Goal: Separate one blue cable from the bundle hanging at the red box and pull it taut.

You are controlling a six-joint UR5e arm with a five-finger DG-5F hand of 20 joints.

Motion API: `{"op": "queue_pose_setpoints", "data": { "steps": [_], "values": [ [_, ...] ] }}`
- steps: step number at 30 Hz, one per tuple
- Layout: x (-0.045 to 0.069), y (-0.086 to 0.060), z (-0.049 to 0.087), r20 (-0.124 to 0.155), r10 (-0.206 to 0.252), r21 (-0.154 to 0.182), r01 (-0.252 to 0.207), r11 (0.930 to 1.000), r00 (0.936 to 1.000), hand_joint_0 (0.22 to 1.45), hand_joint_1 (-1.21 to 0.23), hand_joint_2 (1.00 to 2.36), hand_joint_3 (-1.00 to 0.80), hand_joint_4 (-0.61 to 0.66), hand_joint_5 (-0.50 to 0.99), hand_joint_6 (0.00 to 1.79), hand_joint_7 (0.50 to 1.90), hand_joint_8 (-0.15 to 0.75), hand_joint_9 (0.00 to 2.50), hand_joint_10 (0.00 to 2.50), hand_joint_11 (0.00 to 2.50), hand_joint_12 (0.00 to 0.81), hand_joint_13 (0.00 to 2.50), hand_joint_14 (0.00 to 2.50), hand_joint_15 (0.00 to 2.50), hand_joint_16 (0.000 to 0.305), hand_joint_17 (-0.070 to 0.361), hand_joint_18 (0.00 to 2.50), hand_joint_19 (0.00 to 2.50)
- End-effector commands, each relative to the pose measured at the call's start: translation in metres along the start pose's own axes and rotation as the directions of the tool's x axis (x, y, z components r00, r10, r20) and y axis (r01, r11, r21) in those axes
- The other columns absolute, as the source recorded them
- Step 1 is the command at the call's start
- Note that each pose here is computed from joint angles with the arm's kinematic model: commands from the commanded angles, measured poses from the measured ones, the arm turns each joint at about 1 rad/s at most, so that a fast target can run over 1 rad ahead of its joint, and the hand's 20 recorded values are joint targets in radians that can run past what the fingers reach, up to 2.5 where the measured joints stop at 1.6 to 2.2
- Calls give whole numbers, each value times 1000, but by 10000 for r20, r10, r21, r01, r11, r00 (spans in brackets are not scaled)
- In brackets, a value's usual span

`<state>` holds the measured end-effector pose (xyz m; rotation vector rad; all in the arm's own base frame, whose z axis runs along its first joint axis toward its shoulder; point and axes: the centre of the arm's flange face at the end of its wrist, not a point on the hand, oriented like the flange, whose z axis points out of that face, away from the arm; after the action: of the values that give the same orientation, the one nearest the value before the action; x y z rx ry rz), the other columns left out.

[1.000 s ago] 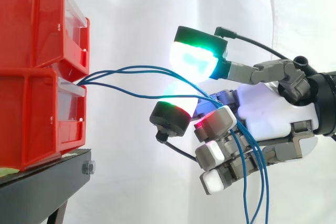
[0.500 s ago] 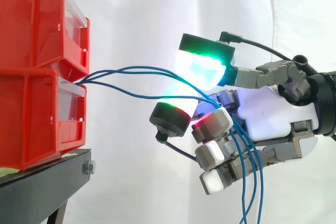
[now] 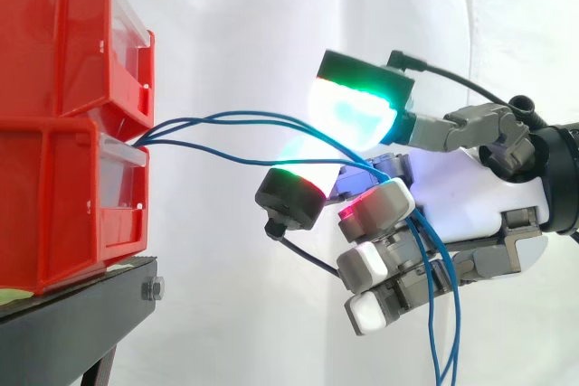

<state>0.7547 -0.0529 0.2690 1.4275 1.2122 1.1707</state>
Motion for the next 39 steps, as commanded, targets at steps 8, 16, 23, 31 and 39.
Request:
{"op": "queue_pose_setpoints", "data": {
  "steps": [8, 16, 23, 31, 39],
  "values": [
    [0, 0, 0, 0, -15, 0, 15, 10000, 10000, 508, -573, 1000, -500, 62, -190, 894, 893, 343, 1220, 15, 1202, 385, 1018, 25, 730, 58, 131, 751, 615],
    [0, 0, 0, 0, 1, 0, -1, 10000, 10000, 694, -796, 1000, -500, 27, -206, 890, 883, 302, 1115, 16, 1183, 356, 954, 23, 715, 53, 120, 701, 583],
    [0, 0, 0, 0, 1, 0, -1, 10000, 10000, 815, -859, 1005, -445, -52, -226, 925, 920, 287, 1045, 15, 1157, 344, 919, 24, 713, 51, 115, 679, 566],
    [0, -1, 0, 0, 1, 0, -1, 10000, 10000, 773, -871, 1000, -500, -62, -210, 935, 946, 290, 1095, 15, 1186, 338, 941, 25, 705, 50, 113, 728, 525],
    [0, 0, 0, -2, 3, -15, -3, 10000, 10000, 563, -646, 1000, -500, -24, -179, 923, 943, 323, 1200, 16, 1202, 360, 984, 23, 724, 52, 117, 737, 602]
  ]
}}
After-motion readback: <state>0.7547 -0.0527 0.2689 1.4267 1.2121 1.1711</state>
